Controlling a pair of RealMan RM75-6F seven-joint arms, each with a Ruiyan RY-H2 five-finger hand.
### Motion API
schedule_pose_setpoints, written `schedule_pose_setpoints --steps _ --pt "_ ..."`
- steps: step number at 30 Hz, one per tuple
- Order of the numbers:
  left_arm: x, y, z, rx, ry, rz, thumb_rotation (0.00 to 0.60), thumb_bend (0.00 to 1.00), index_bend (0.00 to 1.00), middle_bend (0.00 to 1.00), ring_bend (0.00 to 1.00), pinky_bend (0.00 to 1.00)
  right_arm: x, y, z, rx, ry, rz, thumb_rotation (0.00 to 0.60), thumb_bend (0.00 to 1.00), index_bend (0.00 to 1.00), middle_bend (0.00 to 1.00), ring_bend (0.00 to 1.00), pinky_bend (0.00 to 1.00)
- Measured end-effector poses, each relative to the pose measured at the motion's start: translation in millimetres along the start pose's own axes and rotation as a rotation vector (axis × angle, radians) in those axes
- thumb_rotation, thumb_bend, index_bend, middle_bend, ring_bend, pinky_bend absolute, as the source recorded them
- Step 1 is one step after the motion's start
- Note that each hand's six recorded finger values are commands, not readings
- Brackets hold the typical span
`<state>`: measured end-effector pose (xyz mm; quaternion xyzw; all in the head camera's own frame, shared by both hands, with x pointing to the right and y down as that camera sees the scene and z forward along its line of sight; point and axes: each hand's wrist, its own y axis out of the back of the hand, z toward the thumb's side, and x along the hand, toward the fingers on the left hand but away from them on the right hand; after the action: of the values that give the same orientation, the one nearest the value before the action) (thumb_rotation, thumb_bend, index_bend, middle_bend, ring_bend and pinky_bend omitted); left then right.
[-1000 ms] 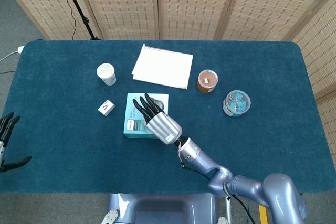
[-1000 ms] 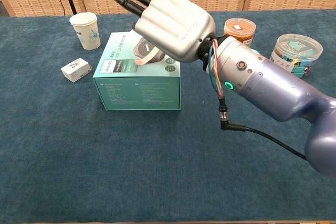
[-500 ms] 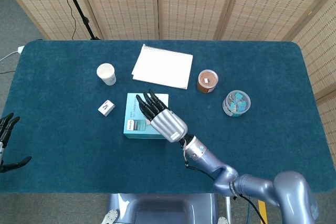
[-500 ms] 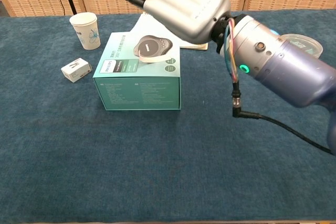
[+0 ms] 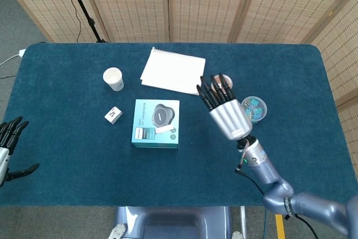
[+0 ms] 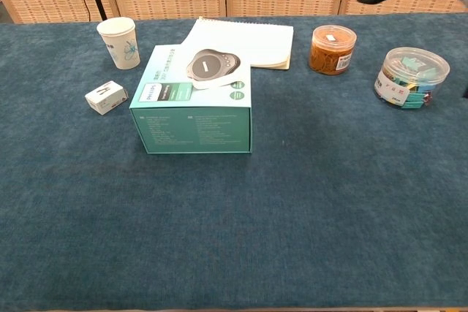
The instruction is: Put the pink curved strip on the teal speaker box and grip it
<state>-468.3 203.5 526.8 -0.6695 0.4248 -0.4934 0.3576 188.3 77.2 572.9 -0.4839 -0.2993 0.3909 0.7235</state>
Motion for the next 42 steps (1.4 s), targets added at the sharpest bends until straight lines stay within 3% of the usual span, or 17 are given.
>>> schedule_pose_setpoints --steps 2,3,5,8,10,14,15,17,19,21,26,32,37,42 --pt "5 3 7 0.006 -0.039 0.010 0.600 0.00 0.00 0.03 0.02 0.00 15 0 -21 -0.047 -0.050 0.024 0.600 0.00 0.05 0.00 0.00 0.00" --pt "9 5 13 0.012 -0.069 0.017 0.600 0.00 0.00 0.09 0.08 0.04 22 0 -29 -0.067 -0.071 0.033 0.600 0.00 0.05 0.00 0.00 0.00" --pt "16 9 23 0.027 -0.119 0.027 0.600 0.00 0.00 0.27 0.25 0.17 41 -1 -47 -0.119 -0.121 0.053 0.600 0.00 0.04 0.00 0.00 0.00" --pt "28 17 44 0.062 -0.207 0.044 0.600 0.00 0.00 0.54 0.51 0.48 73 -1 -67 -0.197 -0.190 0.083 0.600 0.00 0.03 0.00 0.00 0.00" --pt "35 21 60 0.091 -0.263 0.060 0.600 0.00 0.00 0.64 0.60 0.60 98 -3 -77 -0.246 -0.230 0.111 0.600 0.00 0.01 0.00 0.00 0.00" --pt "45 24 82 0.152 -0.325 0.072 0.600 0.00 0.00 0.73 0.68 0.71 143 -8 -91 -0.315 -0.279 0.189 0.600 0.00 0.00 0.00 0.00 0.00" --pt "48 23 88 0.172 -0.335 0.068 0.600 0.00 0.00 0.70 0.66 0.71 153 -9 -94 -0.328 -0.288 0.208 0.600 0.00 0.00 0.00 0.00 0.00" --pt "51 21 95 0.205 -0.345 0.062 0.600 0.00 0.00 0.55 0.54 0.62 170 -10 -98 -0.361 -0.309 0.241 0.600 0.00 0.00 0.00 0.00 0.00" --pt "54 18 102 0.251 -0.347 0.051 0.600 0.00 0.00 0.38 0.37 0.44 183 -11 -101 -0.400 -0.335 0.260 0.600 0.00 0.00 0.00 0.00 0.00" --pt "57 15 109 0.298 -0.339 0.038 0.600 0.00 0.00 0.32 0.30 0.35 194 -12 -102 -0.438 -0.360 0.270 0.600 0.00 0.00 0.00 0.00 0.00" --pt "64 6 125 0.393 -0.314 0.004 0.600 0.00 0.06 0.03 0.03 0.05 218 -14 -107 -0.530 -0.431 0.277 0.600 0.00 0.00 0.00 0.00 0.00" --pt "74 -13 147 0.423 -0.290 -0.065 0.600 0.00 0.13 0.00 0.00 0.00 232 -21 -112 -0.588 -0.488 0.290 0.600 0.00 0.00 0.00 0.00 0.00" --pt "84 -34 169 0.385 -0.308 -0.150 0.600 0.00 0.24 0.00 0.00 0.00 230 -19 -118 -0.588 -0.486 0.279 0.600 0.00 0.00 0.00 0.00 0.00" --pt "93 -51 187 0.330 -0.326 -0.216 0.600 0.00 0.28 0.00 0.00 0.00 230 -16 -124 -0.577 -0.479 0.275 0.600 0.00 0.00 0.00 0.00 0.00"
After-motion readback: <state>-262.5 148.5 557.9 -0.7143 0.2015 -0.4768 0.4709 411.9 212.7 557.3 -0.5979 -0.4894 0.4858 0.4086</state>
